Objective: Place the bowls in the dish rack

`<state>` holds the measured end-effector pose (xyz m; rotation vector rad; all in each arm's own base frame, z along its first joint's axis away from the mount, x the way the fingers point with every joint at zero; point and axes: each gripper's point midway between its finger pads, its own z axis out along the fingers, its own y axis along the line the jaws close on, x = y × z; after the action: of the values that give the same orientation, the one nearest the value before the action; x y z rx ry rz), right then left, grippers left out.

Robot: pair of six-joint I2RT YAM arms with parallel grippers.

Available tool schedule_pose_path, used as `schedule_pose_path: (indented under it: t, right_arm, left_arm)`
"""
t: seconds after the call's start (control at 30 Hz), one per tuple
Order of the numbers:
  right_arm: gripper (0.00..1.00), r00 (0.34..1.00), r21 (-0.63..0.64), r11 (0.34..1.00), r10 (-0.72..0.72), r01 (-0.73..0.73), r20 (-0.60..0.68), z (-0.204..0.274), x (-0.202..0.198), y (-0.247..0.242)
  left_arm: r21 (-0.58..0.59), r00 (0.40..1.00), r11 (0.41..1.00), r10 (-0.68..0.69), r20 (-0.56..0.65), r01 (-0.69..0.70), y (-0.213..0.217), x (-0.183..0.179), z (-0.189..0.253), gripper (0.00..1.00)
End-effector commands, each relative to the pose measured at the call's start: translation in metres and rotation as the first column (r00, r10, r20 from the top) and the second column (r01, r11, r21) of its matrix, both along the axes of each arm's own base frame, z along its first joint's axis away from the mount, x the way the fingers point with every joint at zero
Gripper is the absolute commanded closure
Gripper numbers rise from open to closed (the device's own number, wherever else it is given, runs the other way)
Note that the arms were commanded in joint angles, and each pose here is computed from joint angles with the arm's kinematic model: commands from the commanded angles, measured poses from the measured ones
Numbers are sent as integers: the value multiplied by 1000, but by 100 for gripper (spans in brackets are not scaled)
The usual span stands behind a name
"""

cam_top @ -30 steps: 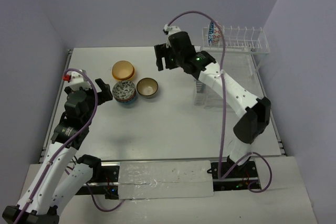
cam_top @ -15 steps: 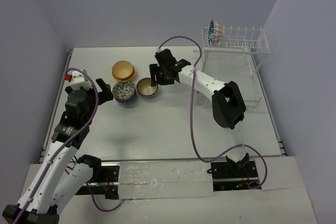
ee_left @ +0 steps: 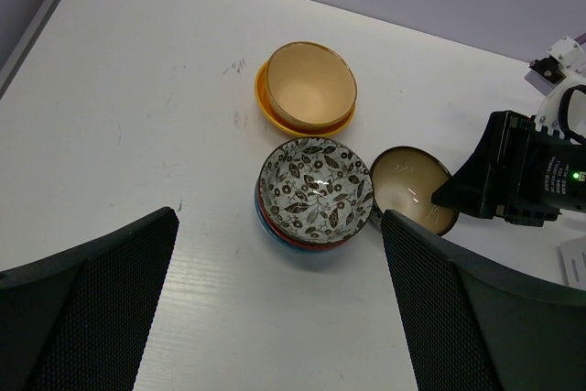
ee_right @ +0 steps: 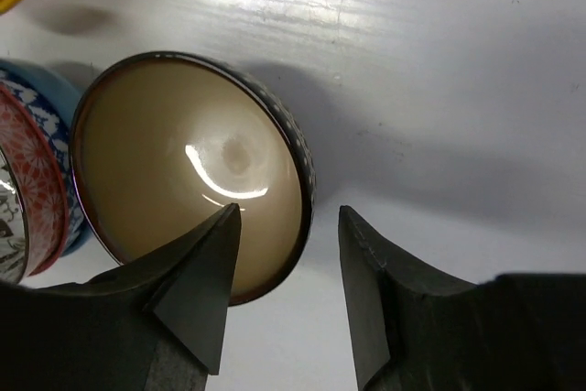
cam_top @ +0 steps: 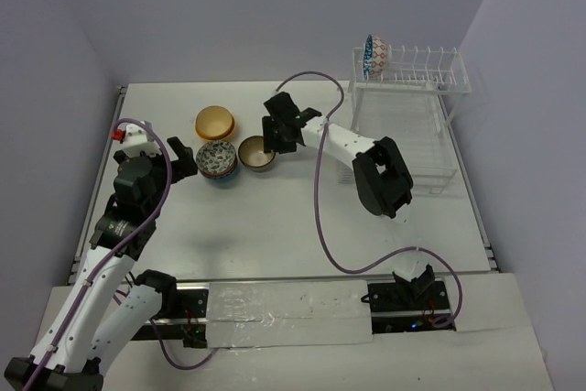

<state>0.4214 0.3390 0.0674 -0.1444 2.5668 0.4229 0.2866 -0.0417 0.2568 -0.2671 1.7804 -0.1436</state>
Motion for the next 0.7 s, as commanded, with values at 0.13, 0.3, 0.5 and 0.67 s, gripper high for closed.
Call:
schedule_pose_path:
  t: [0.13, 0.3, 0.5, 0.67]
  right_arm:
    - [48, 997, 28, 998, -60, 59, 49, 2, 21, 9]
    - [53, 995, 18, 997, -79, 78, 58, 1, 25, 7]
    - [70, 994, 14, 997, -76, 75, 72, 5, 27, 7]
    - [88, 993, 9, 997, -77, 76, 90, 12, 29, 5]
  left_arm:
    - [-4, 999, 1000, -22, 26, 22, -5, 3, 3, 1]
    - [-3, 999, 1000, -22, 24, 22, -5, 3, 3, 1]
    - [-3, 1000, 1000, -22, 23, 22, -5, 3, 2, 1]
    - [-3, 999, 1000, -22, 24, 22, -5, 3, 3, 1]
